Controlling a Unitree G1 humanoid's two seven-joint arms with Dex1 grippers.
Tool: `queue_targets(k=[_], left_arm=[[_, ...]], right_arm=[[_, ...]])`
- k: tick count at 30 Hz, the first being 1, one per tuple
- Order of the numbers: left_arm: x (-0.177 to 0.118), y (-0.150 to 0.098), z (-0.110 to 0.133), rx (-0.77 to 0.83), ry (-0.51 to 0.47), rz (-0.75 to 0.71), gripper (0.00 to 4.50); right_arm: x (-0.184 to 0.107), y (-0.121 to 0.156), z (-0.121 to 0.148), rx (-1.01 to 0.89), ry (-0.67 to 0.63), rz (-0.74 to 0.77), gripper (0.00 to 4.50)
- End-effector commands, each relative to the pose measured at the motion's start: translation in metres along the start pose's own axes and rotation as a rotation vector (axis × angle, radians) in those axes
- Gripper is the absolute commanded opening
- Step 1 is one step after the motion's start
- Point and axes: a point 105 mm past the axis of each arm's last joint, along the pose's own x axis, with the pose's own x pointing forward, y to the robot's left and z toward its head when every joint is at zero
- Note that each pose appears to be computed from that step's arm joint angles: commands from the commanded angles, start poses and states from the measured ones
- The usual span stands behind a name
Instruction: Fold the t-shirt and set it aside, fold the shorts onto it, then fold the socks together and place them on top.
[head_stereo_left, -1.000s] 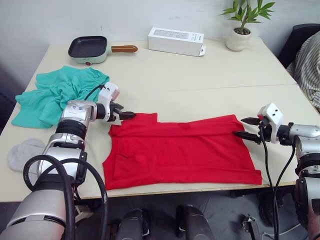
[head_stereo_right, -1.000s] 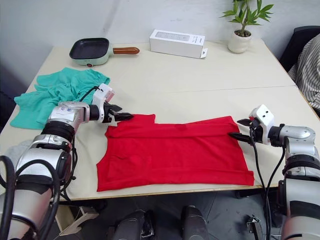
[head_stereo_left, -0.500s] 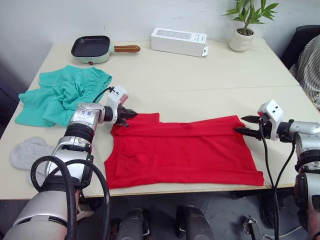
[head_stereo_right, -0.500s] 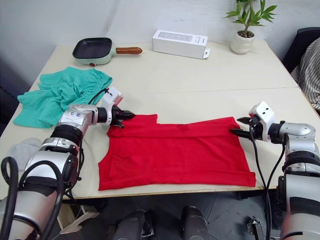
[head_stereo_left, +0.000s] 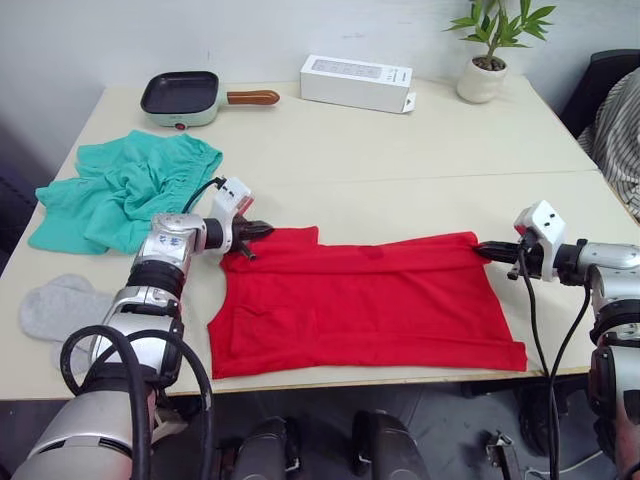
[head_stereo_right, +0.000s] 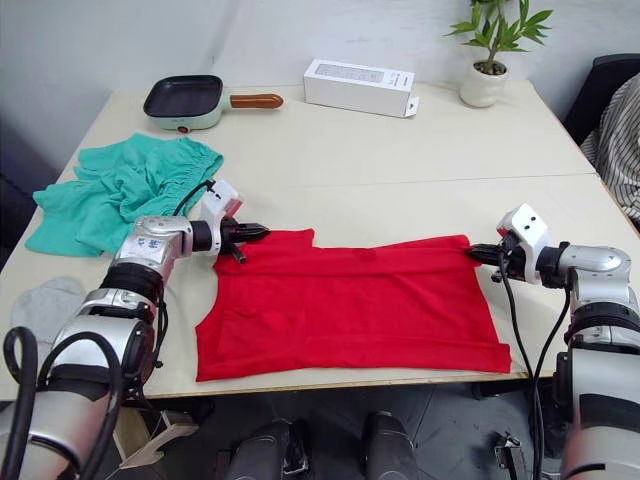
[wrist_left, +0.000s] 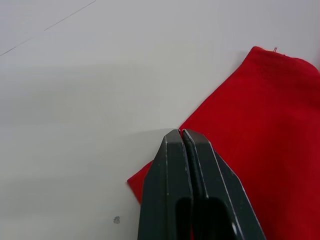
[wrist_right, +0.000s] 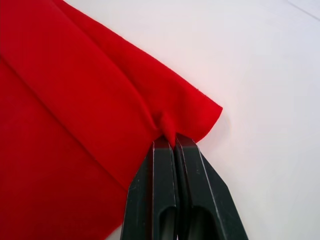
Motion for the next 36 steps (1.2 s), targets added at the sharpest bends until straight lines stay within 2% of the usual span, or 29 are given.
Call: queue_targets(k=[1, 7, 12, 19, 27, 31, 36], left_arm=[[-0.017, 0.005, 0.025, 0.109, -0.104, 0.004, 0.00], [-0.034, 0.003, 0.031, 0.217, -0.186, 0.012, 0.00], [-0.051, -0.012, 0.037, 0.394, -0.251, -0.022, 0.00], [-0.059, -0.023, 0.020, 0.398, -0.231, -0.031, 0.00], [-0.061, -0.028, 0.022, 0.428, -0.241, -0.023, 0.00], [-0.067, -0.034, 0.033, 0.491, -0.298, -0.020, 0.00], [-0.071, -0.054, 0.034, 0.703, -0.311, -0.048, 0.00]], right_arm=[[-0.014, -0.008, 0.010, -0.068, -0.049, -0.052, 0.02], [-0.021, -0.007, 0.003, -0.090, -0.064, -0.079, 0.02], [-0.026, -0.004, 0.005, -0.195, -0.119, -0.131, 0.02], [-0.023, 0.000, -0.005, -0.214, -0.113, -0.174, 0.02], [-0.022, 0.002, -0.003, -0.218, -0.107, -0.137, 0.02], [-0.030, -0.002, 0.002, -0.252, -0.120, -0.166, 0.02], [-0.038, 0.001, -0.002, -0.349, -0.121, -0.216, 0.02]])
